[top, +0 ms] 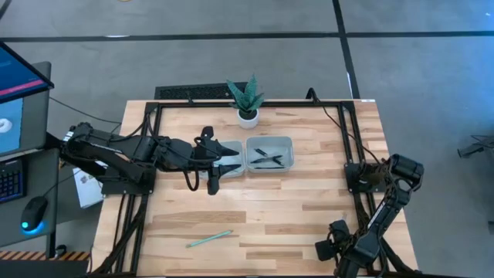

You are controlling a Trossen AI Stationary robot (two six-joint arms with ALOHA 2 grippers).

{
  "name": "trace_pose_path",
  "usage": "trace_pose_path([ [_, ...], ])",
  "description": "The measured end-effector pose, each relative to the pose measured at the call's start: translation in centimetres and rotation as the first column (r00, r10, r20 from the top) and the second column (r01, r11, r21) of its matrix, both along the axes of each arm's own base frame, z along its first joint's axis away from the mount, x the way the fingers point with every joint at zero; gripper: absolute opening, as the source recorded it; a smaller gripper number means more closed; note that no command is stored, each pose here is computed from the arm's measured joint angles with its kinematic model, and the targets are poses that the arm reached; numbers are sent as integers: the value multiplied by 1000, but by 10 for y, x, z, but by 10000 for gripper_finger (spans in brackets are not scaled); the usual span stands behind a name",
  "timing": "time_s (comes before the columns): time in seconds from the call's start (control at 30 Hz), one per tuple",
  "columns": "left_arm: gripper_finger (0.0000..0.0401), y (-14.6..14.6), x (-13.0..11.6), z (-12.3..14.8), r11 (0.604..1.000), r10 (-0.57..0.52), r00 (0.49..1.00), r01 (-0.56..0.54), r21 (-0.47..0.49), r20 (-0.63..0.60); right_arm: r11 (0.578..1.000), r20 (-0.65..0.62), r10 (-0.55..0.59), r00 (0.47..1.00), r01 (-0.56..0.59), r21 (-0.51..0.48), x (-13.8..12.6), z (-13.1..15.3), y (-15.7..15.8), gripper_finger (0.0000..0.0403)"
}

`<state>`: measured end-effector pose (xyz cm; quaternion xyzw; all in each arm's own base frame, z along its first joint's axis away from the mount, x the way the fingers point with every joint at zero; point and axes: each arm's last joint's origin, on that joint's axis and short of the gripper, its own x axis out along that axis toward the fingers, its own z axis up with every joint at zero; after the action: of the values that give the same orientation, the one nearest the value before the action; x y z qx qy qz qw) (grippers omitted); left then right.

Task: Sort pens & pencils
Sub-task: Put the blue pencil into the left gray bin

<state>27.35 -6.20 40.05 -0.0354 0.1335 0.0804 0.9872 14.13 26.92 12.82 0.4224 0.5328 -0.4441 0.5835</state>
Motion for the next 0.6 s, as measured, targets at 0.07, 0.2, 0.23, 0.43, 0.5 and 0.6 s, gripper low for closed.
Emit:
trace_pose_path([
  [0.07, 169, 0, 0, 0, 1000, 0, 1000, 0, 0, 0, 1000, 2, 0, 1000, 0, 0, 0, 0, 0, 222],
  [0.2, 169, 0, 0, 0, 1000, 0, 1000, 0, 0, 0, 1000, 5, 0, 1000, 0, 3, 0, 0, 0, 204],
  [0.23, 169, 0, 0, 0, 1000, 0, 1000, 0, 0, 0, 1000, 6, 0, 1000, 0, 3, 0, 0, 0, 198],
  [0.43, 169, 0, 0, 0, 1000, 0, 1000, 0, 0, 0, 1000, 13, 7, 1000, -7, 3, 1, 0, 0, 165],
  [0.5, 169, 0, 0, 0, 1000, 0, 1000, 0, 0, 0, 1000, 14, 7, 1000, -7, 4, 1, 0, 1, 155],
  [0.6, 169, 0, 0, 0, 1000, 0, 1000, 0, 0, 0, 1000, 15, 6, 1000, -6, 5, 1, 0, 1, 141],
])
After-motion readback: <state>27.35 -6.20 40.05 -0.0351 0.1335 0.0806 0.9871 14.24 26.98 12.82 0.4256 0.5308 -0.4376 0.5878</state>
